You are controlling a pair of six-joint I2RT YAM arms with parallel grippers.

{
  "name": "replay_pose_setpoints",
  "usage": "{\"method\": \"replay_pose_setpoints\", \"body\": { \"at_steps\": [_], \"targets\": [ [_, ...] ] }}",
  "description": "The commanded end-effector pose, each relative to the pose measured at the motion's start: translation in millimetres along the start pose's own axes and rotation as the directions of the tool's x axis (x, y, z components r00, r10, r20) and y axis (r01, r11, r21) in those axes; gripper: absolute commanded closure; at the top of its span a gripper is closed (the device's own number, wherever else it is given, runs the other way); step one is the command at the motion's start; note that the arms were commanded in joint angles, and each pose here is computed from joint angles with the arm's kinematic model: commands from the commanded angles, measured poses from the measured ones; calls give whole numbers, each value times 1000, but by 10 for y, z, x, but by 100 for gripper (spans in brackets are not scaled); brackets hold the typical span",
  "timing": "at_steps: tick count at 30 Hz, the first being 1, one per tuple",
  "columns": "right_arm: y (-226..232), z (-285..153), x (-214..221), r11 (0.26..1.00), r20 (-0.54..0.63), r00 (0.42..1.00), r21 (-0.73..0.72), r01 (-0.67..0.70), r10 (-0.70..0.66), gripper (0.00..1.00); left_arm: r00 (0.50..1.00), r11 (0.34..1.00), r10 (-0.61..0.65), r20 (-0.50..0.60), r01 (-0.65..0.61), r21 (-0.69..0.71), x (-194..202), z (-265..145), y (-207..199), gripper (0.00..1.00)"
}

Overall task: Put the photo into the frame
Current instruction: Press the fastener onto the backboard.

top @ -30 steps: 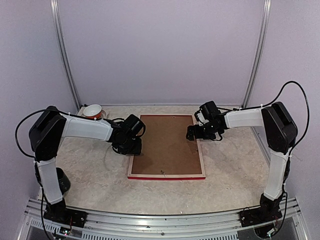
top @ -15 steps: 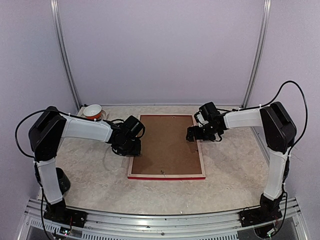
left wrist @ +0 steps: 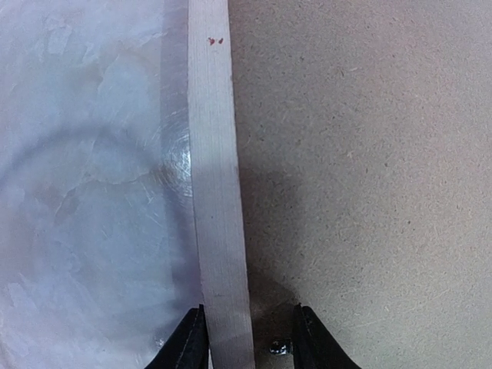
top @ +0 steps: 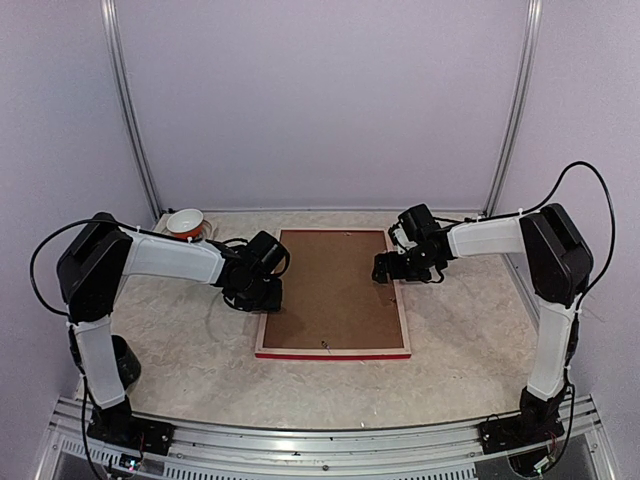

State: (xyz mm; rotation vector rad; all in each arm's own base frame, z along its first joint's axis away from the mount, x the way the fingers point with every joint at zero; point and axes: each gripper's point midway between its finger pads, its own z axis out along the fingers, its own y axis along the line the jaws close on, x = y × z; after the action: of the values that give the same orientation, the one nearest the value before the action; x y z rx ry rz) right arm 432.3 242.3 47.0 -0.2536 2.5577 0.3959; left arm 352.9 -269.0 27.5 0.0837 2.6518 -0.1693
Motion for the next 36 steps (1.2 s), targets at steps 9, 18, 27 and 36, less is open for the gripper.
{"method": "replay_pose_setpoints", "body": {
  "at_steps": [9,18,27,36],
  "targets": [
    [-2,18,0,1000,6,1000,7,6,-6,1,999,998,32,-27,-31,58,80,-18,-116,62],
    [4,13,-16,1000,8,1000,3,4,-4,1,997,990,75,-17,-73,121,73,-123,-191,64],
    [-3,20,7,1000,4,1000,7,6,-6,1,996,994,78,-30,-76,75,95,-116,-51,68],
    [-6,16,-1,1000,6,1000,7,5,-5,1,999,993,43,28,-46,107,-127,-269,-125,61]
  ]
}}
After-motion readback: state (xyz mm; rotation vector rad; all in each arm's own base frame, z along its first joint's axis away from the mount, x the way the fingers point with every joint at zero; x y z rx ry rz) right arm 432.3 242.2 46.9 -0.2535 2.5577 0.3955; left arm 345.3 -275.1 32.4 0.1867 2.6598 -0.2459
